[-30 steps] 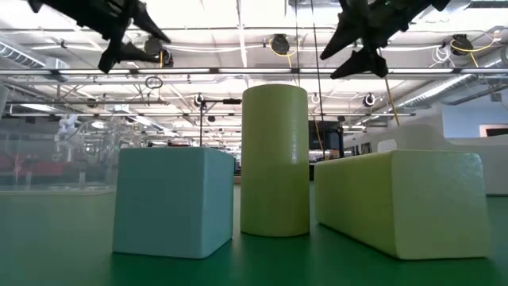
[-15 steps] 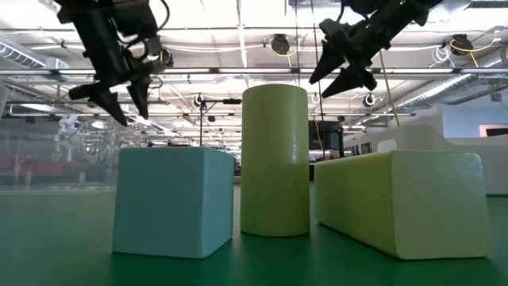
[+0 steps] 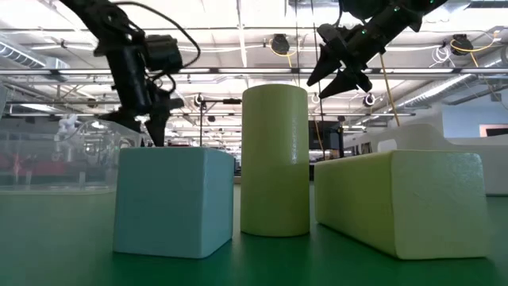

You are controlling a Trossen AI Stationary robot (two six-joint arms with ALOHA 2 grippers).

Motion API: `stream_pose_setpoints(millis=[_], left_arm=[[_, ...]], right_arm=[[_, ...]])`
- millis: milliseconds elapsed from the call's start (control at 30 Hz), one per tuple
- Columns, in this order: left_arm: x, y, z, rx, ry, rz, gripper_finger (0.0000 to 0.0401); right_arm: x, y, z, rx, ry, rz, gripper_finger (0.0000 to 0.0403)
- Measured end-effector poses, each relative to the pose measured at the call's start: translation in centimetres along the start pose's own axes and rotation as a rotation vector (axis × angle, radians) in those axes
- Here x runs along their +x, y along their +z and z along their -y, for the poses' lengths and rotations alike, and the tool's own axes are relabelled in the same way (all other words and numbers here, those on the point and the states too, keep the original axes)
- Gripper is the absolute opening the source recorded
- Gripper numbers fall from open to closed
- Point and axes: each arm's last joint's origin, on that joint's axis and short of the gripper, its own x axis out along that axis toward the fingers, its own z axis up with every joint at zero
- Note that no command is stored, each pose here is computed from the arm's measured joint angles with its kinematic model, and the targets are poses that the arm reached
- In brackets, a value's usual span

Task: Sort & place blocks by color
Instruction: Put the top left light blue block into the black bin

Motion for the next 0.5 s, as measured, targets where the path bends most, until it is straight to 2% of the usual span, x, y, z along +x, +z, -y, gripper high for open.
stream_pose_setpoints(millis=[500], left_arm=[[3.6, 0.7, -0.1, 0.165, 0.042, -0.036, 0.0225]], right_arm=[[0.0, 0.0, 0.0, -0.013, -0.002, 0.001, 0.024]])
